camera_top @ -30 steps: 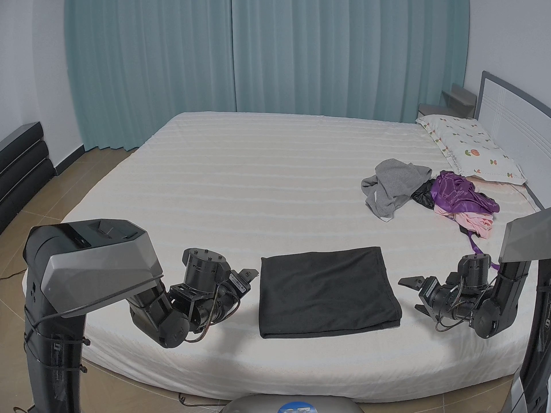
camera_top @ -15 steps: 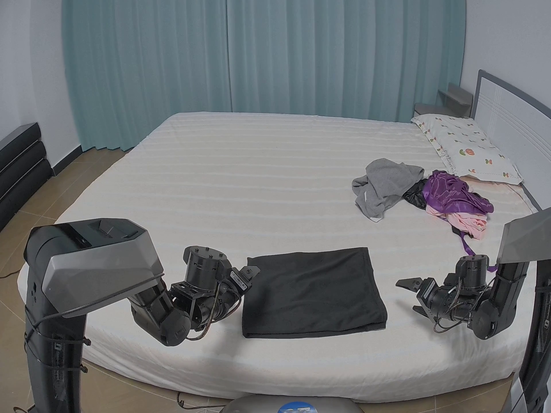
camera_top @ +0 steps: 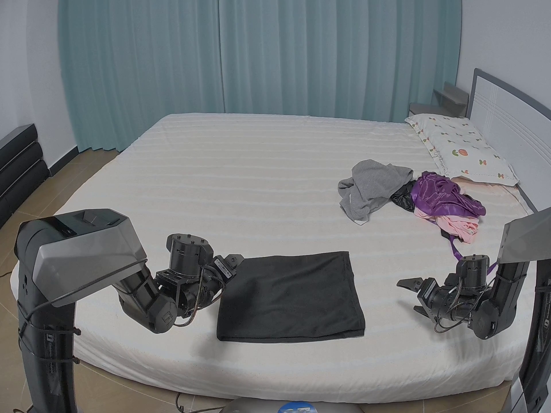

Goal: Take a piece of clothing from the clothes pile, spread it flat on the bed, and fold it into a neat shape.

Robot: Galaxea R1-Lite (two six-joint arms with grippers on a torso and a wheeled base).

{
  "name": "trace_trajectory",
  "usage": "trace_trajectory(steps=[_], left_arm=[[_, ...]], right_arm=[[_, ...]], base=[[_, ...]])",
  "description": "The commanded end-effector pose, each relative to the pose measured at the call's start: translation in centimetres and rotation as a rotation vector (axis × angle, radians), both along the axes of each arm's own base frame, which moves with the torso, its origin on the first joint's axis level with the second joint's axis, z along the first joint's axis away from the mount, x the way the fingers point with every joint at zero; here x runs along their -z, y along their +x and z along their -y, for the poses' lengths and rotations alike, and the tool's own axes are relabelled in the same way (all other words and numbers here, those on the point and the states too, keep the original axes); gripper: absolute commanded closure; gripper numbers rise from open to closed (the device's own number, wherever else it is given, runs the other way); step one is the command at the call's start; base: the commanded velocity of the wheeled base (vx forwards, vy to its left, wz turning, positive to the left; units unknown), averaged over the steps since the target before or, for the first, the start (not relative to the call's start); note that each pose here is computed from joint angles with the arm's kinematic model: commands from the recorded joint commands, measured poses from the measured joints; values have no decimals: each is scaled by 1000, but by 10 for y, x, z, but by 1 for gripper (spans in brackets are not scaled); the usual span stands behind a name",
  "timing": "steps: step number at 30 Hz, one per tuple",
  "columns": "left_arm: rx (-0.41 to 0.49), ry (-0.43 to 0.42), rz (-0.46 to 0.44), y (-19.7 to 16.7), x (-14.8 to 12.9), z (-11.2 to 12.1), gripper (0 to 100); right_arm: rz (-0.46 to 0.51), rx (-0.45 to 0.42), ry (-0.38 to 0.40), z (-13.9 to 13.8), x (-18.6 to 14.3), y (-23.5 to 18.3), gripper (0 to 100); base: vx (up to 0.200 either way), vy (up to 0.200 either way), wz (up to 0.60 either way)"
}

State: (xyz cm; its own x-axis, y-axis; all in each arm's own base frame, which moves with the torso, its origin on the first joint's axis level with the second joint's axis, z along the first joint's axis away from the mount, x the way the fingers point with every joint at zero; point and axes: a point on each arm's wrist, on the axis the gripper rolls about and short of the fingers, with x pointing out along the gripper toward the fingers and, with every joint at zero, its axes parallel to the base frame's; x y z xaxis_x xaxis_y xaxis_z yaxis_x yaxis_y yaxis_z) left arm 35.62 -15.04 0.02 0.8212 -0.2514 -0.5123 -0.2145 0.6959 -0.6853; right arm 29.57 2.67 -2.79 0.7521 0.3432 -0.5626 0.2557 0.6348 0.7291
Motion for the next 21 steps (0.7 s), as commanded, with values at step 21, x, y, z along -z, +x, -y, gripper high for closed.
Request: trace_trajectory(steps=[21], left_arm=[[149, 223, -26, 4, 52, 17, 0]], right_arm=[[-1, -3, -4, -2, 3, 0, 0]], base=[[0, 0, 0]])
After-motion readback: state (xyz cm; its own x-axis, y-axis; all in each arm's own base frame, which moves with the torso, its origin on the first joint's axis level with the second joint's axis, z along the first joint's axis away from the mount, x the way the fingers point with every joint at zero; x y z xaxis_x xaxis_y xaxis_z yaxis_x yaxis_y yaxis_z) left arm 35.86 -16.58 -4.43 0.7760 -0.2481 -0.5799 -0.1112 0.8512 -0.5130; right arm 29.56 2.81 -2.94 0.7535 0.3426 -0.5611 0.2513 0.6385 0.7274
